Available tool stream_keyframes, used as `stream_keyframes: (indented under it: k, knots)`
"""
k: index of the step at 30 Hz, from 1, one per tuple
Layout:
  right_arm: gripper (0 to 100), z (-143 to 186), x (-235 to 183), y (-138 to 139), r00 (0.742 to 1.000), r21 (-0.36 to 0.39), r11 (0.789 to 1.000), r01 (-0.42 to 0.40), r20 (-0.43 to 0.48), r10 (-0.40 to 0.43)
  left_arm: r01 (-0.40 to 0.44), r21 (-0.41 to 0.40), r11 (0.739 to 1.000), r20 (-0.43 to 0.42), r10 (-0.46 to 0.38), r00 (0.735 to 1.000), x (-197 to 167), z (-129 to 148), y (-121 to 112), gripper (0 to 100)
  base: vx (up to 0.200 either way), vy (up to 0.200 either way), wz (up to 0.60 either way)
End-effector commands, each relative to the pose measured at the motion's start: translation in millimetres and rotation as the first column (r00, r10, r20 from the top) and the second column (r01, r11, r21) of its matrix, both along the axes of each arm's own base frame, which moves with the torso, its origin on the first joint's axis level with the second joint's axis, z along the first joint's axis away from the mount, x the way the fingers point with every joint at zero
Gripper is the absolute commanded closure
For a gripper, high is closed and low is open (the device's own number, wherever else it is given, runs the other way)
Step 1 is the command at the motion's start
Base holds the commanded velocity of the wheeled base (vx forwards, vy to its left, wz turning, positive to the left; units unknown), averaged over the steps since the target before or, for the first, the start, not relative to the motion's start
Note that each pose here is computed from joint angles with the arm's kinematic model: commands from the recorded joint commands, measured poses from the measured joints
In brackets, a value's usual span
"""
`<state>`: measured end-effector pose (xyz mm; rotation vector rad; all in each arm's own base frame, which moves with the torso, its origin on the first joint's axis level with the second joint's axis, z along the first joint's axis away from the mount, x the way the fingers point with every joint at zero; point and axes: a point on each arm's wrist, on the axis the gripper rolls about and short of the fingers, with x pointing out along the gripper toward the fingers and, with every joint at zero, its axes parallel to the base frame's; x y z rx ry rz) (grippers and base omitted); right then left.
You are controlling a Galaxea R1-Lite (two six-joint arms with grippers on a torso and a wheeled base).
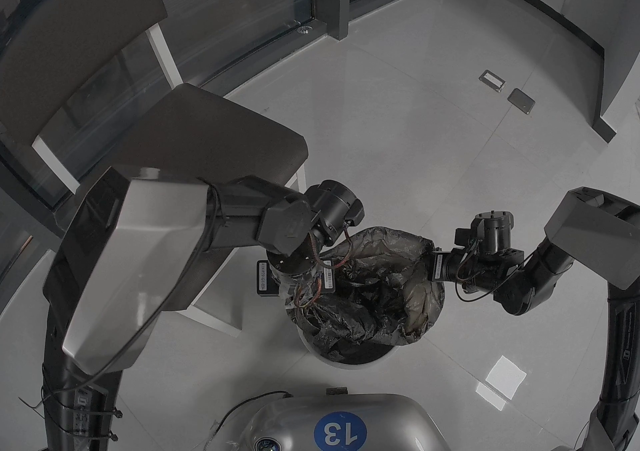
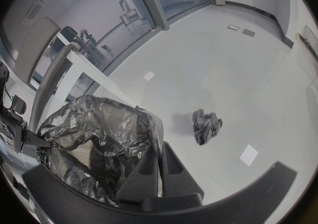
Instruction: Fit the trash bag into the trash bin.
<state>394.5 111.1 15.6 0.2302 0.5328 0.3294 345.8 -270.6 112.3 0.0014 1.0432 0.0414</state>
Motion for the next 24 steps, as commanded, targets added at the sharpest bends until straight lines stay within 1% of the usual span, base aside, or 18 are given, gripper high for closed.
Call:
stream_keyframes:
  k: [1, 5, 6, 9, 12, 15, 17, 18, 21, 24]
  knots:
    - [100, 1, 12, -2, 0.999, -0.010, 1.000, 0.002, 0.034, -0.001, -0.027, -0.013, 1.000, 0.008, 0.027, 1.000, 5, 4, 5, 100, 0.000, 0.000, 0.00]
    - [100, -2, 12, -2, 1.000, -0.017, 1.000, -0.002, 0.018, 0.002, -0.026, -0.008, 1.000, 0.003, 0.026, 1.000, 5, 4, 5, 100, 0.000, 0.000, 0.00]
    - [100, -4, 9, 4, 1.000, -0.022, 1.000, -0.016, -0.002, 0.016, -0.025, -0.001, 1.000, -0.005, 0.025, 1.000, 3, 4, 5, 100, 0.000, 0.000, 0.00]
    - [100, -6, 7, 10, 0.999, -0.024, 0.999, -0.033, -0.008, 0.033, -0.021, 0.014, 1.000, -0.024, 0.022, 0.999, 0, 2, 5, 100, 0.000, 0.000, 0.00]
    - [100, -7, 3, 15, 0.999, -0.024, 0.999, -0.046, -0.015, 0.046, -0.011, 0.025, 1.000, -0.040, 0.012, 0.999, -4, -1, 3, 100, 0.000, 0.000, 0.00]
    - [100, -11, -3, 21, 0.997, -0.029, 0.998, -0.063, -0.037, 0.062, 0.009, 0.031, 0.999, -0.054, -0.008, 0.999, -9, -9, -5, 100, 0.000, 0.000, 0.00]
    - [100, -12, -4, 21, 0.997, -0.030, 0.997, -0.064, -0.041, 0.063, 0.012, 0.033, 0.999, -0.056, -0.011, 0.998, -10, -11, -7, 100, 0.000, 0.000, 0.00]
    - [100, -14, -9, 19, 0.996, -0.034, 0.997, -0.065, -0.056, 0.063, 0.021, 0.037, 0.999, -0.065, -0.019, 0.998, -10, -19, -13, 100, 0.000, 0.000, 0.00]
    - [100, -14, -15, 14, 0.996, -0.039, 0.998, -0.059, -0.073, 0.056, 0.030, 0.034, 0.999, -0.067, -0.028, 0.997, -7, -27, -20, 100, 0.000, 0.000, 0.00]
    - [100, -10, -20, 8, 0.996, -0.039, 0.998, -0.047, -0.078, 0.044, 0.028, 0.035, 0.999, -0.070, -0.025, 0.997, -2, -34, -23, 100, 0.000, 0.000, 0.00]
